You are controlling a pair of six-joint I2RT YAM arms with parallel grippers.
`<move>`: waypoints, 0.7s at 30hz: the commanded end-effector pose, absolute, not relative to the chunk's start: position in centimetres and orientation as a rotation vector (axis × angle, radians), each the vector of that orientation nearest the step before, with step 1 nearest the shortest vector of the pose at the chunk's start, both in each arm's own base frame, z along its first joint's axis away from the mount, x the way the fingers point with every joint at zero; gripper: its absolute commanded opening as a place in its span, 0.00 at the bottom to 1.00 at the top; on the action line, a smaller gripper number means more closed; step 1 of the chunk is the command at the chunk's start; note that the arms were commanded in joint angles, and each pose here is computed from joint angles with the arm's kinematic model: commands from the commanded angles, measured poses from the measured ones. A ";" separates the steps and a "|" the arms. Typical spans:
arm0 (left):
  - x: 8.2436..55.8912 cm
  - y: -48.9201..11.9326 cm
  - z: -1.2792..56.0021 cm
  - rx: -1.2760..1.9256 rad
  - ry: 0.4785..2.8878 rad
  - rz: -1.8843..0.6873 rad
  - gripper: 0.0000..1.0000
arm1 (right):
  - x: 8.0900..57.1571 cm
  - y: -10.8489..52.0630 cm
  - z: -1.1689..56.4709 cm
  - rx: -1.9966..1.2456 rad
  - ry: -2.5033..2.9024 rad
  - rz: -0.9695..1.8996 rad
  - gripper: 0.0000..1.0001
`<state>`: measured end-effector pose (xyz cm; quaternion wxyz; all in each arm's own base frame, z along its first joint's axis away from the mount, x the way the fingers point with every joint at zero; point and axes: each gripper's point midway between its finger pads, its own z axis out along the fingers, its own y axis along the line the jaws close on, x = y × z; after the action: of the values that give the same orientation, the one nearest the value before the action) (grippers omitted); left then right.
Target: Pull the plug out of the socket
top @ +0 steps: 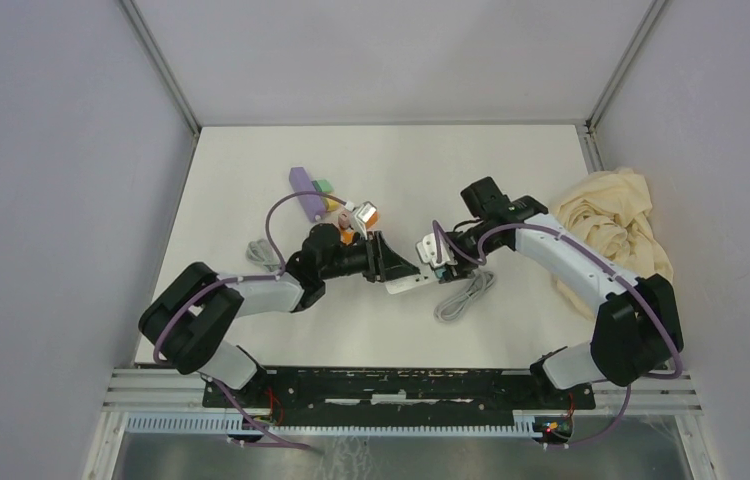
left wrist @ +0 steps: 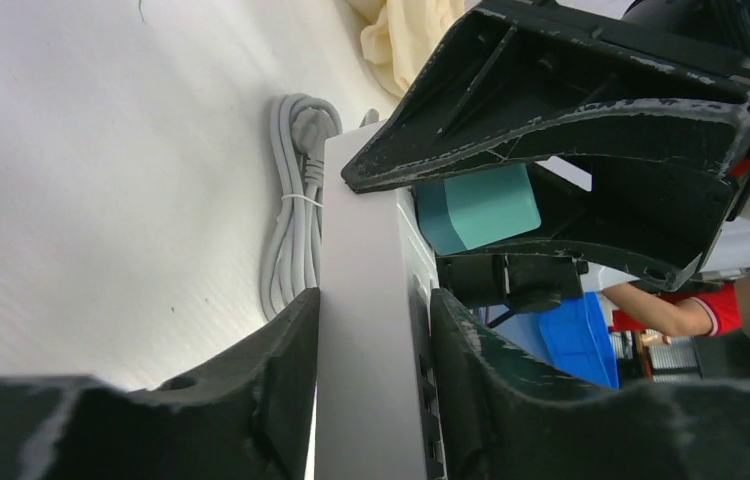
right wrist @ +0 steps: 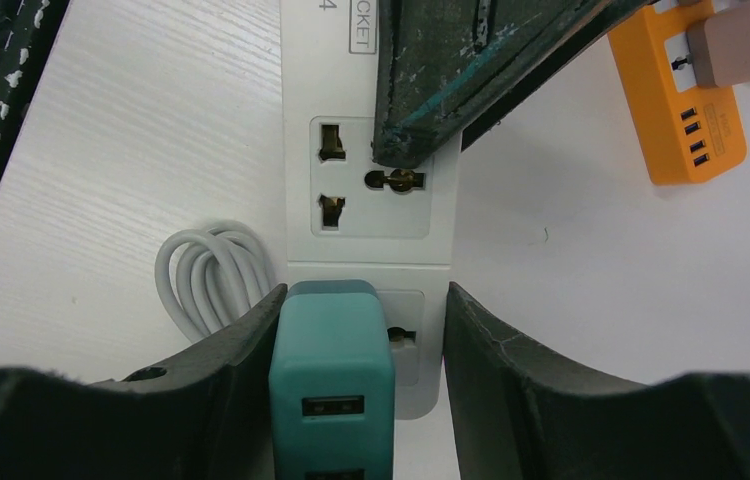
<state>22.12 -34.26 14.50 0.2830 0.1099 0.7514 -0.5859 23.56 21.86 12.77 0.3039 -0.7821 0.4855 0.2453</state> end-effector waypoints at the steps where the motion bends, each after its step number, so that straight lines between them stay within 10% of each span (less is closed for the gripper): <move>1: 20.1 -35.0 15.7 0.526 1.973 -1.652 0.44 | 24.9 22.3 14.4 -2.052 1.183 0.546 0.16; 7: 19.8 -35.5 14.8 0.574 2.012 -1.678 0.32 | 25.0 22.2 13.9 -2.061 1.191 0.546 0.16; 11: 19.2 -35.9 14.2 0.631 2.032 -1.730 0.55 | 24.9 22.1 13.9 -2.070 1.174 0.535 0.17; 15: 19.0 -36.2 14.1 0.664 2.036 -1.764 0.56 | 24.8 21.9 13.6 -2.090 1.145 0.515 0.19; 21: 18.7 -36.3 14.2 0.680 2.030 -1.801 0.19 | 24.7 21.9 13.4 -2.105 1.133 0.500 0.19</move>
<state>20.04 -35.46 11.91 0.1737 0.1757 0.7595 -0.6017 23.58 21.28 12.21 0.3102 -0.8043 0.4585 0.2160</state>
